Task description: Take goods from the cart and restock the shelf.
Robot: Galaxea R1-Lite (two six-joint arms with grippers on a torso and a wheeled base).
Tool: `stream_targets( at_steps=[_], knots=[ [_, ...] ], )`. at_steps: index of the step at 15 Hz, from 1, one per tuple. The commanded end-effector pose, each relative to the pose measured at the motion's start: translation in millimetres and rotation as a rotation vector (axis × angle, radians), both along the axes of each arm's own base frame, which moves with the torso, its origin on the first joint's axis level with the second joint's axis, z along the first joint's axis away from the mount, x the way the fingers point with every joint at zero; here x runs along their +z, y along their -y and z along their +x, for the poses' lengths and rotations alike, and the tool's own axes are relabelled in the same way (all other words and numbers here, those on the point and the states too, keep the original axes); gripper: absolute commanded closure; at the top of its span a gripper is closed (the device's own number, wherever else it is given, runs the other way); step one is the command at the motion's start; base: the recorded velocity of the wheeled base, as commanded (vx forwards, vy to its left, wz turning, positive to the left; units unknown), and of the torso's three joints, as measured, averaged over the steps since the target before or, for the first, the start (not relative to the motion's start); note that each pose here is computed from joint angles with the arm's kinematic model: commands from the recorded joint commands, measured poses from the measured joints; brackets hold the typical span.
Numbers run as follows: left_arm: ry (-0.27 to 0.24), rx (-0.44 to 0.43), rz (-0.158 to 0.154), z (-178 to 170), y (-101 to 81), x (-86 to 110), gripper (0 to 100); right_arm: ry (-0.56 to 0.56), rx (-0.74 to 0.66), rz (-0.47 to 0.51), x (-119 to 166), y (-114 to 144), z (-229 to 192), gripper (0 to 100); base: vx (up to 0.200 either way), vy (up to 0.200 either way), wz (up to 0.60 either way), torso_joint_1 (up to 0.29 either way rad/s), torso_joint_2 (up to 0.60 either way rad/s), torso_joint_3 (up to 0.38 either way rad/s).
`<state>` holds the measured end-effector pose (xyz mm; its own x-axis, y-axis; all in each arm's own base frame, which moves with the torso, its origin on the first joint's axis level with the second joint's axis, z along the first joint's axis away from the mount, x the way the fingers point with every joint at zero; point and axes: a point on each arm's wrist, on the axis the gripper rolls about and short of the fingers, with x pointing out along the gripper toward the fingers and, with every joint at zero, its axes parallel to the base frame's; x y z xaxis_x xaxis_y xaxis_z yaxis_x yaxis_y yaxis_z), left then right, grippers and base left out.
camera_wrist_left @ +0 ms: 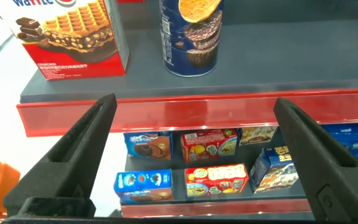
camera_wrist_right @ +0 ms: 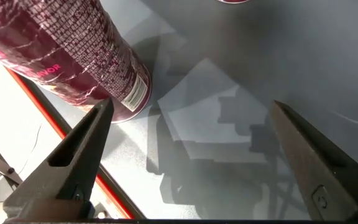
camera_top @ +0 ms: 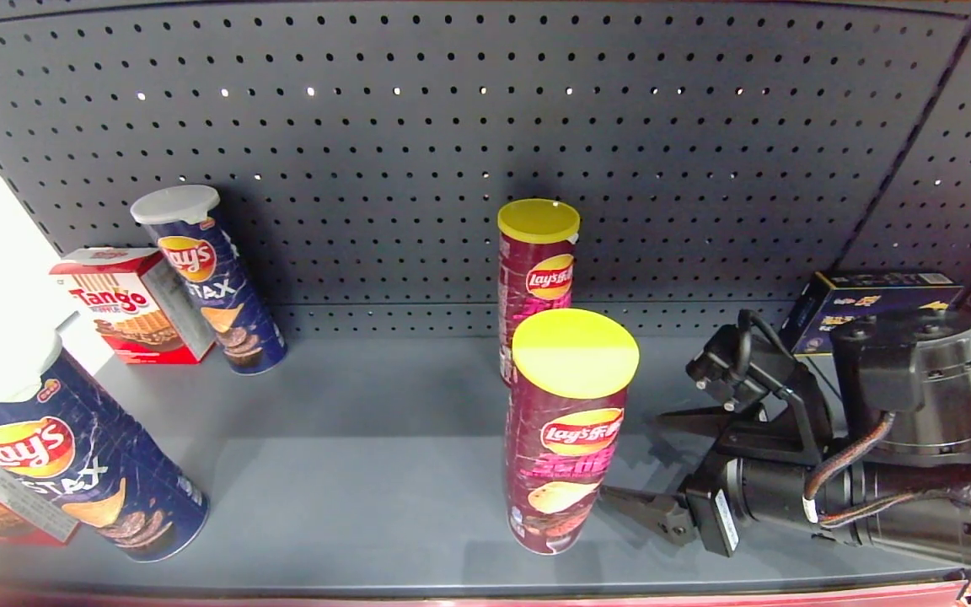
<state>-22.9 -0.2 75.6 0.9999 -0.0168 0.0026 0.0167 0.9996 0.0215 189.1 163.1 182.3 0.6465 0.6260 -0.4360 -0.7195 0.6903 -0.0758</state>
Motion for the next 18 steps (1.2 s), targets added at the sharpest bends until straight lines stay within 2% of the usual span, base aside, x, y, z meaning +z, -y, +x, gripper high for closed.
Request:
stream_targets(
  at_steps=[1, 18],
  knots=[
    [-0.001, 0.0, 0.0, 0.1, 0.0, 0.1, 0, 0.003, 0.002, 0.003, 0.9, 0.1, -0.4, 0, 0.0, 0.0, 0.0, 0.0, 0.0, 0.0],
    [-0.001, 0.0, 0.0, 0.1, 0.0, 0.1, 0, -0.004, 0.004, -0.003, -3.6, -2.7, 2.3, 0, 0.0, 0.0, 0.0, 0.0, 0.0, 0.0]
  ],
)
